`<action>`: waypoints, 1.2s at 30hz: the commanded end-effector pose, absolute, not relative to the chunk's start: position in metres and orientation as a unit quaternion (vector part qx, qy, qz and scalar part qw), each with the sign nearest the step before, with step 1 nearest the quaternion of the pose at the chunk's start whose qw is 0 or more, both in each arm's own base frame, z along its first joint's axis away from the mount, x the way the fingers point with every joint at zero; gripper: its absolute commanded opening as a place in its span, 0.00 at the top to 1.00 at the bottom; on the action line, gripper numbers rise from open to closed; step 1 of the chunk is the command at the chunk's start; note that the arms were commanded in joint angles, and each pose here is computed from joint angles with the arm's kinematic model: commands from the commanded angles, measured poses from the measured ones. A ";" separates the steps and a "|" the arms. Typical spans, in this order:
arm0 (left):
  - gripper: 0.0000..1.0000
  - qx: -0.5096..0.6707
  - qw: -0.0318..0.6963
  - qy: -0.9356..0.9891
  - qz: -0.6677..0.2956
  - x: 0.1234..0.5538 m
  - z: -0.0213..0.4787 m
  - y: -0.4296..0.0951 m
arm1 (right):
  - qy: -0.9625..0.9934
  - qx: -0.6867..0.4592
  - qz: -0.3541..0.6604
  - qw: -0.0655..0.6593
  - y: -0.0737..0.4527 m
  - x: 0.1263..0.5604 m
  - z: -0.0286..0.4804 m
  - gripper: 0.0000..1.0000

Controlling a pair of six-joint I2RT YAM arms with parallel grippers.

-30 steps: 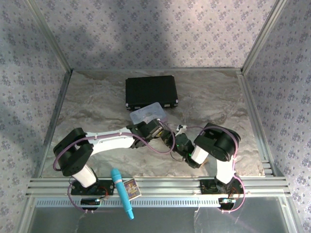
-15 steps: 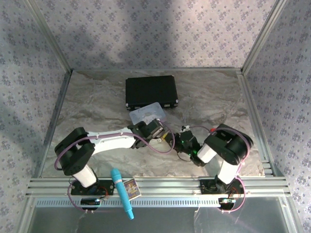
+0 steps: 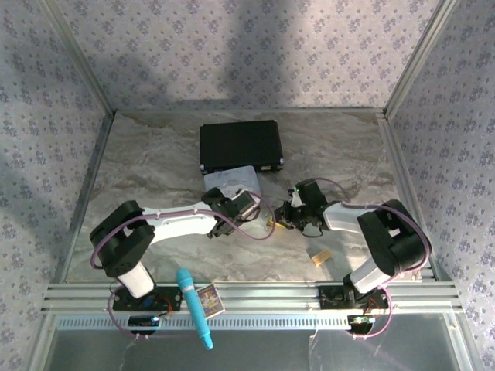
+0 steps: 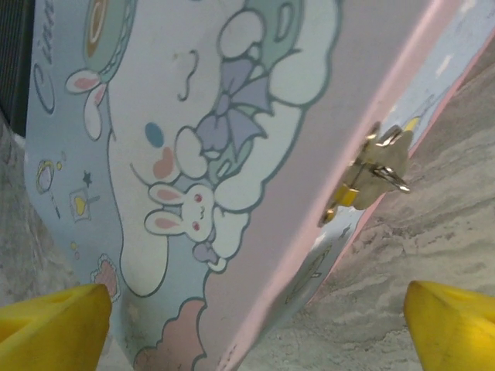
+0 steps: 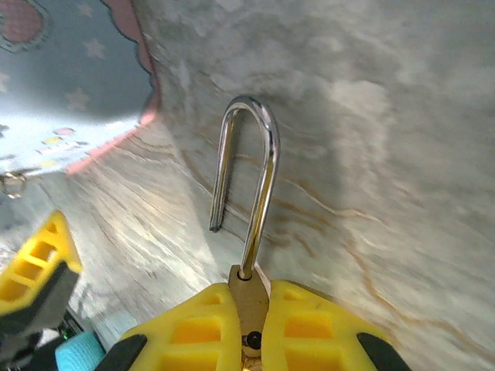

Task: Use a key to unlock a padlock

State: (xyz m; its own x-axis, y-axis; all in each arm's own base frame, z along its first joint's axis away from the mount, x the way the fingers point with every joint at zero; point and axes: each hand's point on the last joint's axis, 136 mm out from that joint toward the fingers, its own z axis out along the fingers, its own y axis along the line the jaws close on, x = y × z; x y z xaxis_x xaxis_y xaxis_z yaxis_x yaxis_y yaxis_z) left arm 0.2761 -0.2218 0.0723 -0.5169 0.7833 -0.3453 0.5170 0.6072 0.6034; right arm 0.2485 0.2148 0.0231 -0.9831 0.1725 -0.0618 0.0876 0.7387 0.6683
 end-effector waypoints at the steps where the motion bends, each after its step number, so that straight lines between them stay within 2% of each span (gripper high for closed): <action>1: 0.00 0.322 0.346 0.855 0.216 0.286 0.092 -0.220 | 0.970 0.050 0.226 -0.077 0.159 0.179 -0.011 1.00; 3: 0.00 0.300 0.351 0.857 0.230 0.290 0.094 -0.212 | 0.976 0.036 0.200 -0.075 0.150 0.183 -0.007 1.00; 6: 0.00 0.267 0.358 0.860 0.245 0.293 0.098 -0.197 | 0.985 0.020 0.152 -0.077 0.136 0.187 -0.001 0.91; 9: 0.00 0.242 0.363 0.873 0.219 0.292 0.100 -0.189 | 0.989 0.019 0.135 -0.055 0.131 0.199 0.007 0.81; 13: 0.00 0.227 0.368 0.878 0.207 0.290 0.102 -0.180 | 0.990 0.015 0.133 -0.035 0.132 0.210 0.019 0.57; 17: 0.00 0.219 0.376 0.882 0.179 0.284 0.106 -0.178 | 0.992 0.007 0.128 -0.005 0.132 0.220 0.033 0.44; 21: 0.00 0.206 0.408 0.886 0.076 0.270 0.124 -0.187 | 0.990 -0.002 0.124 0.071 0.129 0.243 0.065 0.30; 24: 0.00 0.152 0.439 0.885 0.011 0.268 0.148 -0.175 | 0.978 -0.008 0.097 0.184 0.117 0.272 0.103 0.23; 25: 0.00 0.109 0.455 0.884 0.001 0.273 0.159 -0.159 | 0.969 -0.001 0.079 0.234 0.108 0.282 0.119 0.01; 27: 0.00 0.024 0.482 0.876 -0.002 0.282 0.177 -0.123 | 0.947 0.008 0.040 0.319 0.089 0.300 0.145 0.01; 29: 0.00 -0.013 0.502 0.864 0.005 0.290 0.192 -0.091 | 0.915 -0.002 -0.001 0.404 0.068 0.314 0.168 0.01; 32: 0.00 -0.065 0.547 0.830 0.087 0.304 0.204 -0.038 | 0.867 -0.004 -0.066 0.493 0.037 0.324 0.186 0.01; 36: 0.00 -0.149 0.546 0.804 0.183 0.315 0.190 0.028 | 0.835 0.040 -0.124 0.534 -0.015 0.323 0.177 0.01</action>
State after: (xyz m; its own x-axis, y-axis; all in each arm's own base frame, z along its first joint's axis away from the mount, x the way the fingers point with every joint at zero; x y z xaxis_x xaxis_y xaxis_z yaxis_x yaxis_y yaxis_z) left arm 0.3067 -0.0069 0.1893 -0.4071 -0.0449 -0.9123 -0.3090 0.9467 0.0913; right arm 0.3134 0.0255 0.1647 -0.5363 -0.0049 -0.8440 0.0720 0.9961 -0.0515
